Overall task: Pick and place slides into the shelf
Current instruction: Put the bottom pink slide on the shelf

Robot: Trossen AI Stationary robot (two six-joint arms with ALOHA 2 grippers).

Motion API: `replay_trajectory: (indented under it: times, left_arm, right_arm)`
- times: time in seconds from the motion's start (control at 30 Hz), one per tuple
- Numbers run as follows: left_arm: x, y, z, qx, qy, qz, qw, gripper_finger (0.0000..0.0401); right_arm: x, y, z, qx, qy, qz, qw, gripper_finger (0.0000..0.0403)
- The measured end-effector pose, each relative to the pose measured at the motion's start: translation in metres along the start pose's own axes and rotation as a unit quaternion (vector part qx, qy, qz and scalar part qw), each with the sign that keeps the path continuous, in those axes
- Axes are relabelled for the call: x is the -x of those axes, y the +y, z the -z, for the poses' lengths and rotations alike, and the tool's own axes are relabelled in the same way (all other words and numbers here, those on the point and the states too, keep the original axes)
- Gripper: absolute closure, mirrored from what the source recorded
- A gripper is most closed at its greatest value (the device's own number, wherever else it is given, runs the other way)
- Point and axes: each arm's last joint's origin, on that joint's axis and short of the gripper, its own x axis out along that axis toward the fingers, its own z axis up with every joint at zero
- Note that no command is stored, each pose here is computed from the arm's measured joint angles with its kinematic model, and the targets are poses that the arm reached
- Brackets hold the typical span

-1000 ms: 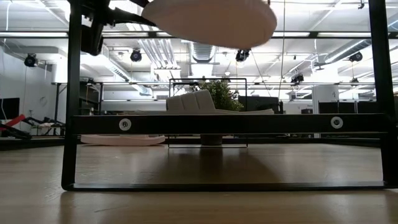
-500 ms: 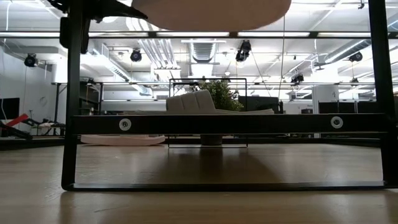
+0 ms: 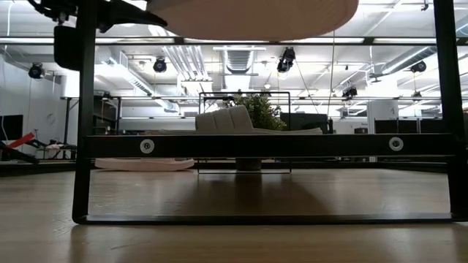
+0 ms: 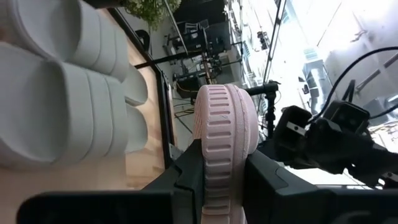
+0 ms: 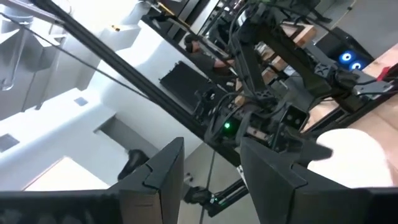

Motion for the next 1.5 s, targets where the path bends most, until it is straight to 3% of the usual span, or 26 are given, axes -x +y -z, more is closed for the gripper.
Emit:
replay_trajectory:
  times: [0.43,0.87,1.07,1.27,1.5]
  left_arm:
    - [0.021,0.003,0.007,-0.003,-0.039,0.004,0.999,0.0347]
    - [0.018,0.014,0.049,0.007,-0.046,0.004,0.999,0.0347]
    - [0.016,0.016,0.060,0.021,-0.046,0.004,0.999,0.0347]
    - [0.014,0.004,0.040,-0.009,-0.049,0.002,0.999,0.0347]
    - [0.009,-0.023,-0.011,-0.079,-0.065,-0.005,0.995,0.0347]
  right_arm:
    - [0.000,0.003,-0.002,0.003,-0.011,-0.006,1.000,0.0255]
    - [0.000,0.005,0.000,-0.003,-0.008,-0.011,1.000,0.0255]
    - [0.000,0.008,0.009,-0.033,0.014,-0.007,0.999,0.0255]
    - [0.001,0.009,0.020,-0.068,0.046,0.010,0.997,0.0255]
    - [0.004,0.011,0.018,-0.078,0.034,0.015,0.996,0.0255]
